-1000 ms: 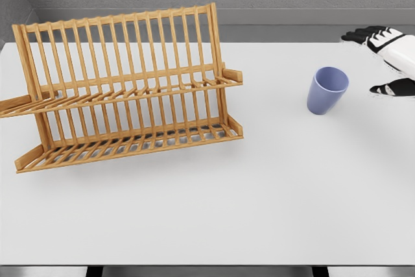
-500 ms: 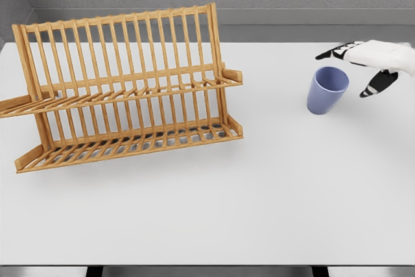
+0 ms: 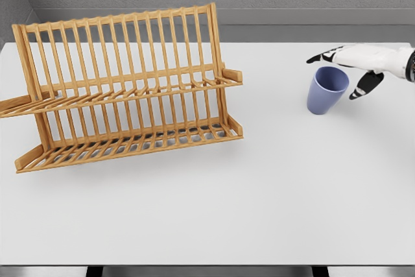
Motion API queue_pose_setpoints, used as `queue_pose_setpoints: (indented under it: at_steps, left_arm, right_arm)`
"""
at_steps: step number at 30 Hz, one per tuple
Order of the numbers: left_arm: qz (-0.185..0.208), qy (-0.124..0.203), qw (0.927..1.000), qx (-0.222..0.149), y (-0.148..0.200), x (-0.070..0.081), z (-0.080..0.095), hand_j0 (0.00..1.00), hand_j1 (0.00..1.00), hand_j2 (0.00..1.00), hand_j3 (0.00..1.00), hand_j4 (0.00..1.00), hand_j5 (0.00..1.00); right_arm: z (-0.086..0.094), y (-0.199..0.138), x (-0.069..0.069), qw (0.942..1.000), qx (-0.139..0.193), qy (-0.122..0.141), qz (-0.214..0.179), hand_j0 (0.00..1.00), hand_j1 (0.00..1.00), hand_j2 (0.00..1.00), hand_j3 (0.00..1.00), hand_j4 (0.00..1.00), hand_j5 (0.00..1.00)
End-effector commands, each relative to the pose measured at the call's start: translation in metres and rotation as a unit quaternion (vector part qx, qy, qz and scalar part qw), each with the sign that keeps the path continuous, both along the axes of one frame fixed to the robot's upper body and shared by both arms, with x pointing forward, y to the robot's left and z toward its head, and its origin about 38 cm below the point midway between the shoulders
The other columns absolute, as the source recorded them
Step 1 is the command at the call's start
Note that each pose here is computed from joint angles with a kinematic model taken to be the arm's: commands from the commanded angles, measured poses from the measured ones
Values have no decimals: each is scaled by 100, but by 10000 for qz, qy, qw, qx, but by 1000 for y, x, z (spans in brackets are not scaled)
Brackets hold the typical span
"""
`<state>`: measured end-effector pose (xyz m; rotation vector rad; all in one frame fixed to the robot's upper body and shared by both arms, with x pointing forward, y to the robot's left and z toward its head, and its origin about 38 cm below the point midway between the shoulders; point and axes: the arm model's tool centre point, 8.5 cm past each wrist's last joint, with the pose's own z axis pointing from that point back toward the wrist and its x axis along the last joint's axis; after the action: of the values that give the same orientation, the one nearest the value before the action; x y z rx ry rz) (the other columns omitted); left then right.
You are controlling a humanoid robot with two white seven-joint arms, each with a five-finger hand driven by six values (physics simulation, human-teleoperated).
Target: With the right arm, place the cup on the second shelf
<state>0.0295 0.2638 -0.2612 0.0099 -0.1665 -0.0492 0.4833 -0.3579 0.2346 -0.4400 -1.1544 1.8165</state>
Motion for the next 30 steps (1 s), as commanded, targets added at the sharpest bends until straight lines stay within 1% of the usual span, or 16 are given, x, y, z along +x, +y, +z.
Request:
queue_pose_setpoints:
  at_steps: [1,3,5,11,14,18,19,20,21,23,24,28,30]
  left_arm:
    - [3,-1,10000,2,0,0,0,100,100,100,100,100,100]
    - [3,-1,10000,2,0,0,0,100,100,100,100,100,100]
    - [3,-1,10000,2,0,0,0,100,100,100,100,100,100]
    - [-4,0,10000,2,0,0,0,100,100,100,100,100,100]
    - [3,-1,10000,2,0,0,0,100,100,100,100,100,100]
    - [3,-1,10000,2,0,0,0,100,100,100,100,100,100]
    - [2,-1,10000,-6,0,0,0,100,100,100,100,100,100]
    - [3,-1,10000,2,0,0,0,100,100,100,100,100,100]
    - [3,-1,10000,2,0,0,0,100,100,100,100,100,100]
    - [3,-1,10000,2,0,0,0,100,100,100,100,100,100]
    - [2,-1,10000,-6,0,0,0,100,100,100,100,100,100]
    - [3,-1,10000,2,0,0,0,100,100,100,100,100,100]
    - [3,-1,10000,2,0,0,0,100,100,100,100,100,100]
  right_arm:
    - [-5,1,3,10000,45,59,-38,100,100,100,100,100,100]
    - [-15,-1,3,9998,-31,193,-74,100,100,100,100,100,100]
    - [-17,-1,3,9997,-40,220,-81,100,100,100,100,100,100]
    - [-14,-1,4,9998,-40,190,-78,100,100,100,100,100,100]
    - [-10,6,8,9999,3,135,-27,100,100,100,100,100,100]
    - [-10,6,8,9999,-1,142,-24,99,99,99,99,99,99]
    - [-11,6,7,9999,-4,145,-14,91,91,91,91,91,91]
    - [-13,7,7,9998,-29,180,3,89,89,89,89,89,89]
    - [-15,8,6,9998,-41,196,19,79,79,79,79,79,79]
    - [-15,8,6,9998,-45,202,21,78,78,78,78,78,78]
    - [-16,8,6,9998,-49,208,24,73,73,73,73,73,73]
    - [-17,8,5,9997,-72,220,41,63,63,63,63,63,63]
    - [-16,8,6,9997,-73,212,42,63,63,63,63,63,63]
